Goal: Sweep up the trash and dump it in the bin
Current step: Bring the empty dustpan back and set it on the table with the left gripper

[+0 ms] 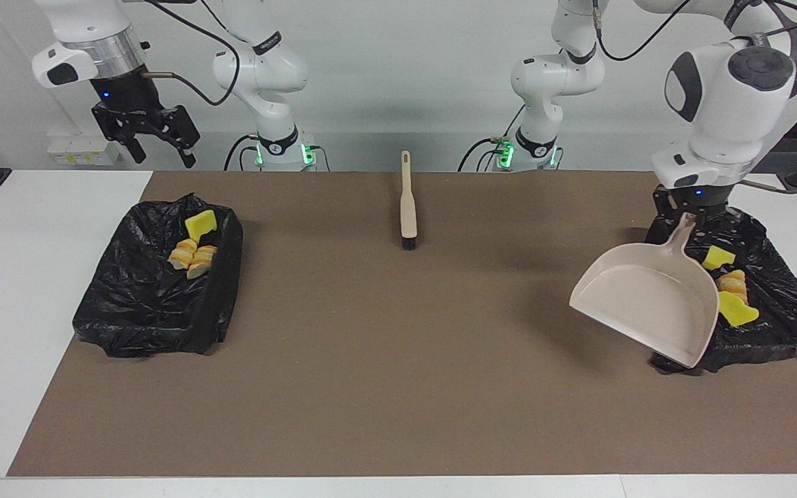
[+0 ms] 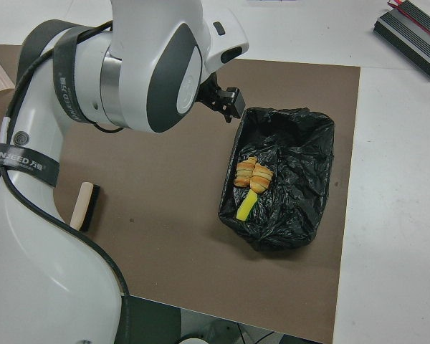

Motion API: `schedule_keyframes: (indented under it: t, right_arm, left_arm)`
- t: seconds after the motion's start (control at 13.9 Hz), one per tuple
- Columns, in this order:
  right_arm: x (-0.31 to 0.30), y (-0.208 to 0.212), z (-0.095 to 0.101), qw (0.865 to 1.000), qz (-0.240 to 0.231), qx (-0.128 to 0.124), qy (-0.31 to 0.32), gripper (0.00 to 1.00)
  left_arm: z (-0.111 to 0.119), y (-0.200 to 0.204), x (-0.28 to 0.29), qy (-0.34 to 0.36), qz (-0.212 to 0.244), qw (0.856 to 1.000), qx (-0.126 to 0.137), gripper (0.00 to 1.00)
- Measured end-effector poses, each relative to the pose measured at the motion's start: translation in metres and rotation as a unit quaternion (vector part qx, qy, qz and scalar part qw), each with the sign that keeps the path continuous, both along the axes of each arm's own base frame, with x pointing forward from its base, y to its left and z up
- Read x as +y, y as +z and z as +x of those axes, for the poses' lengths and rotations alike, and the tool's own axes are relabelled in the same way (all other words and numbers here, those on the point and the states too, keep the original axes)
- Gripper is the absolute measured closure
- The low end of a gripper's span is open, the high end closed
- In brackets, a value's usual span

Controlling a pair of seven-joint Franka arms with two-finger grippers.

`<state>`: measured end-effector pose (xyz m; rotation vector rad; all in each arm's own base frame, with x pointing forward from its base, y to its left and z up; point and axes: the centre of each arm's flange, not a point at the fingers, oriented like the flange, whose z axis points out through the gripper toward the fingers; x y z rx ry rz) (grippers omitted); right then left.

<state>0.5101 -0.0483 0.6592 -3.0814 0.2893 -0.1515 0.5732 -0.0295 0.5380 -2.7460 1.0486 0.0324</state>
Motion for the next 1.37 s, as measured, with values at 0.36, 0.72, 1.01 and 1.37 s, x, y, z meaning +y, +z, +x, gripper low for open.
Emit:
schedule_keyframes:
  t: [0.36,0.72,1.01,1.37]
  right_arm:
    - [0.001,-0.010,0.003,1.000,-0.002,0.012,0.005,0.00]
    - [0.024,-0.010,0.004,1.000,-0.004,0.012,0.026,0.00]
    - [0.023,-0.010,0.004,1.000,-0.004,0.012,0.025,0.00]
    - [0.015,-0.012,0.005,1.000,-0.004,0.015,0.018,0.00]
  left_arm:
    - [-0.013,-0.022,-0.125,0.117,-0.067,0.991,0.000,0.68]
    - [-0.032,-0.058,-0.242,0.227,-0.103,0.968,0.001,0.68]
    - [-0.028,-0.116,-0.319,0.298,-0.138,0.944,-0.010,0.68]
    - [-0.040,-0.172,-0.368,0.312,-0.146,0.939,-0.001,0.68]
